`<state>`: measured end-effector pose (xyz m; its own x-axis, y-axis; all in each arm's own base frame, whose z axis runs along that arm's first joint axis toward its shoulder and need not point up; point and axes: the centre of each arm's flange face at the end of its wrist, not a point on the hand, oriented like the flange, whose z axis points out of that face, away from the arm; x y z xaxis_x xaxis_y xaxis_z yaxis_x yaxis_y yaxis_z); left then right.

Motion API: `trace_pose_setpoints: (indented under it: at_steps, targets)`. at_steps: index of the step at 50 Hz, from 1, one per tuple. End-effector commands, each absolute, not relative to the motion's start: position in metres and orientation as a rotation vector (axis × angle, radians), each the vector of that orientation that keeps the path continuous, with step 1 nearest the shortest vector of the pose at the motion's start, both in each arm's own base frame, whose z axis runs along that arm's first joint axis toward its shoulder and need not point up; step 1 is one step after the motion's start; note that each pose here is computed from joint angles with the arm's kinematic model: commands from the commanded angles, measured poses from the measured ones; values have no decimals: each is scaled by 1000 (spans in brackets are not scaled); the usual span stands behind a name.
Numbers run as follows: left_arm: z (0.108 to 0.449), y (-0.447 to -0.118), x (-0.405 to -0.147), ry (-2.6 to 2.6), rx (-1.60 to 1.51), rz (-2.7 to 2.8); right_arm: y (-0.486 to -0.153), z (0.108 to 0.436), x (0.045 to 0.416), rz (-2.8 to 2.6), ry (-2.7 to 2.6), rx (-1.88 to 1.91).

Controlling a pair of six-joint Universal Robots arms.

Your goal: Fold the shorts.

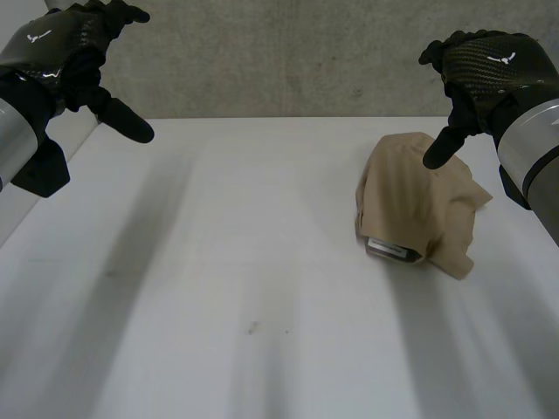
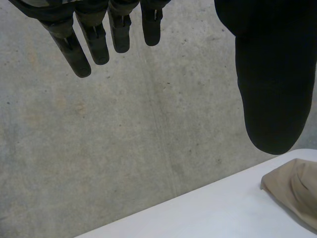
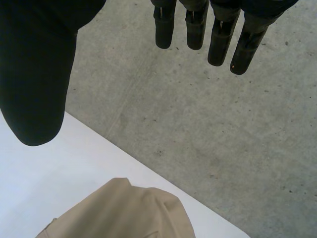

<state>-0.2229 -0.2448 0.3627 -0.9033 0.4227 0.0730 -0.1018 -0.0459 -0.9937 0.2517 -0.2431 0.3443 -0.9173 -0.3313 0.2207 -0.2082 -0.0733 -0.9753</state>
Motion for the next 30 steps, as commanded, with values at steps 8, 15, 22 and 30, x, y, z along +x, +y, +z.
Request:
trace_pose_setpoints:
  at_steps: [8, 15, 22, 30]
  targets:
    - [362, -245, -223, -1873, -339, 2013, -253, 330, 255, -2176, 2116, -795]
    - [360, -246, -224, -1879, -342, 2008, -259, 293, 264, -2097, 2194, -1204]
    - [359, -248, -225, -1873, -345, 2010, -263, 235, 264, -1891, 2207, -1667]
    - [352, -254, -227, -1869, -343, 2015, -294, 188, 263, -1834, 2203, -1727]
